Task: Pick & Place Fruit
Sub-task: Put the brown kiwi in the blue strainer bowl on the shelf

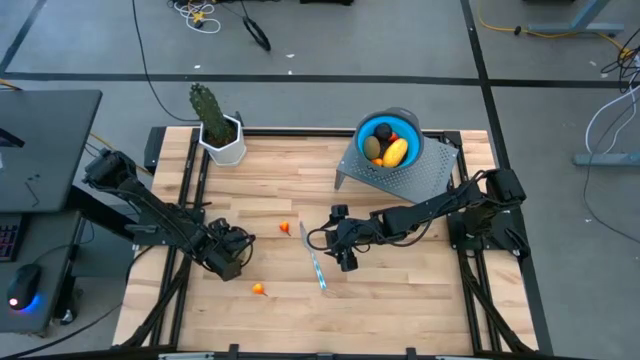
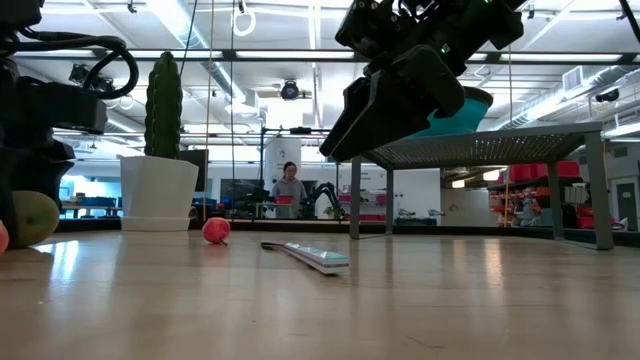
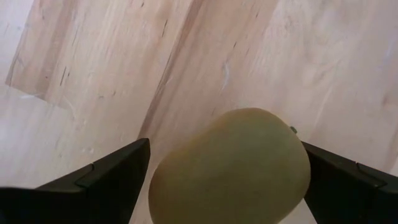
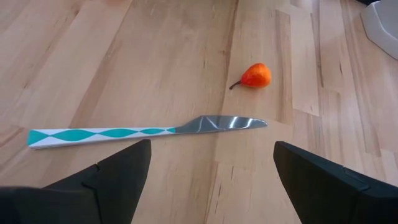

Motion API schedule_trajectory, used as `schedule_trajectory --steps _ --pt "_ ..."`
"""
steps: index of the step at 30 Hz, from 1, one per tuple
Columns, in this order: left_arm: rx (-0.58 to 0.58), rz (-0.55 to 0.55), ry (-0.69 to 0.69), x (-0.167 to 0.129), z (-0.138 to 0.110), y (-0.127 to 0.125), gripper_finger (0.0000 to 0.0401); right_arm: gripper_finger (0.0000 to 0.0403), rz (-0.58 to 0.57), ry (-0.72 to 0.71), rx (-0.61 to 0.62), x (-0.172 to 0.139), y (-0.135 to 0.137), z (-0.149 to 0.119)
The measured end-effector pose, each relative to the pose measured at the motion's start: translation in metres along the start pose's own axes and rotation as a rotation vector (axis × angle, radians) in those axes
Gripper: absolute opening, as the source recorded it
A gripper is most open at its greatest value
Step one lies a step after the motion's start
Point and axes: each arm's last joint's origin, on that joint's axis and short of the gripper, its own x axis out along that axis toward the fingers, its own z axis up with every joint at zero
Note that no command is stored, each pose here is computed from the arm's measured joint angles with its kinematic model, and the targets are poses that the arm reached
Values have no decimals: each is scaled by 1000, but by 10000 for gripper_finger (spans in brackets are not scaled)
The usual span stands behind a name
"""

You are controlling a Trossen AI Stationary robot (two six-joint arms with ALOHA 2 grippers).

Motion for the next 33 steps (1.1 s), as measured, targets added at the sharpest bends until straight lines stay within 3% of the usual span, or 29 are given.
schedule_trajectory --steps 5,15,20,25,33 --pt "0 4 -7 0 0 0 376 350 0 1 0 0 0 0" --pt "-2 3 -5 0 0 0 313 350 -1 5 -1 0 0 0" --pt "-56 -2 -7 0 0 0 325 350 -6 5 -1 0 0 0" --pt "-182 5 -59 0 3 -1 320 350 -6 5 -1 0 0 0" --pt "-210 -29 -115 -11 16 -11 308 350 -10 5 3 0 -2 -1"
